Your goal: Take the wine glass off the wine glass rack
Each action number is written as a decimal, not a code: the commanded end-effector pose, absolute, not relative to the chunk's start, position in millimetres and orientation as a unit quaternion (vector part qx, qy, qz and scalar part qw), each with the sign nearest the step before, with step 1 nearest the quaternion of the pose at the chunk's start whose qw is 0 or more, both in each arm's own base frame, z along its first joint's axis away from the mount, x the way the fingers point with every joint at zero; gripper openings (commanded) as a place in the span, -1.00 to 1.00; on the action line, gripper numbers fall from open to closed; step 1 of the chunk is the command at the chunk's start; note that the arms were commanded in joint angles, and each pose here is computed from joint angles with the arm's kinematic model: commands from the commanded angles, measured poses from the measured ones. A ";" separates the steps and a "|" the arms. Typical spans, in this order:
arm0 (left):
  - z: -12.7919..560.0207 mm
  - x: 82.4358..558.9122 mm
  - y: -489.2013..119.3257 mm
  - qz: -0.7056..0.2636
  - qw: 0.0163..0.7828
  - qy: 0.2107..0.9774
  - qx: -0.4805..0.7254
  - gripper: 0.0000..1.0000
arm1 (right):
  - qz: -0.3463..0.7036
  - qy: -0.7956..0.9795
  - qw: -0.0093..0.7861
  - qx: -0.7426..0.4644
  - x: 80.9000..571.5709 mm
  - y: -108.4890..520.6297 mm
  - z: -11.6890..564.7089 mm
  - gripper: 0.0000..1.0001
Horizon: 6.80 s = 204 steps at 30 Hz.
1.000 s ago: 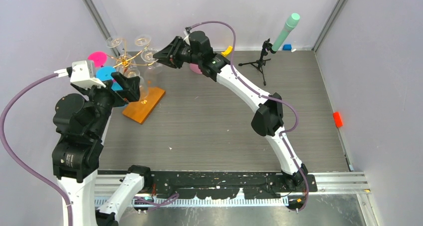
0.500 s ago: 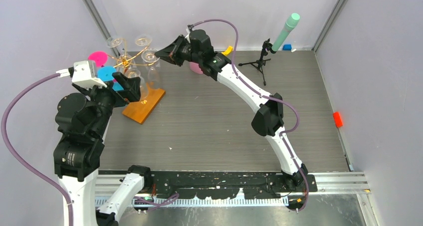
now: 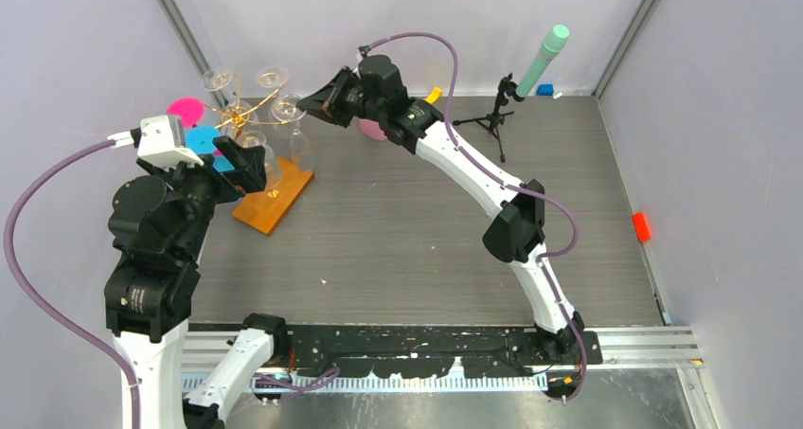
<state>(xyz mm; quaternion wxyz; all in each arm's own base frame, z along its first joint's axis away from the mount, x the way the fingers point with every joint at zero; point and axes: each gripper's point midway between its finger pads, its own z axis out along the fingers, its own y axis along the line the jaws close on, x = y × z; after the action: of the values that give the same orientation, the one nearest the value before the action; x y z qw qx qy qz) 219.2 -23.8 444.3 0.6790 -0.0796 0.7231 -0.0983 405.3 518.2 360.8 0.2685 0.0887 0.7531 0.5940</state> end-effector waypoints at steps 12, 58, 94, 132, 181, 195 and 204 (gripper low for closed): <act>455.2 220.2 -19.0 -0.089 0.696 0.708 -0.083 0.99 | 0.671 0.692 0.260 0.057 369.7 522.2 436.2 -0.99; 438.4 229.7 -22.1 -0.089 0.686 0.718 -0.078 0.99 | 0.648 0.648 0.384 0.117 443.0 509.5 438.8 -0.99; 420.7 271.2 -173.7 -0.374 0.659 0.602 0.252 0.97 | 0.675 0.670 0.264 0.164 335.9 347.0 454.0 -0.99; 387.9 285.9 -238.1 -0.447 0.580 0.578 0.360 -1.00 | 0.739 0.641 0.152 0.145 279.8 342.4 452.8 -0.99; 508.0 326.1 -124.9 -0.534 0.653 0.478 -0.245 -1.00 | 0.777 0.547 0.311 0.014 250.2 343.9 454.0 0.15; 501.8 328.3 -126.5 -0.546 0.641 0.475 -0.255 -1.00 | 0.798 0.526 0.292 0.020 256.5 355.8 458.3 -0.29; 506.5 321.3 -133.1 -0.552 0.645 0.478 -0.225 -0.89 | 0.793 0.531 0.298 0.033 269.9 362.4 453.8 -0.88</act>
<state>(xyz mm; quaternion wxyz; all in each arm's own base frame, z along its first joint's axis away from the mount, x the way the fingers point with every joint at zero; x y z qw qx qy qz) 341.2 -132.1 476.6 0.6254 -0.2606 0.5136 -0.5264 267.8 364.0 425.8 0.2679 0.0431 0.5642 0.7798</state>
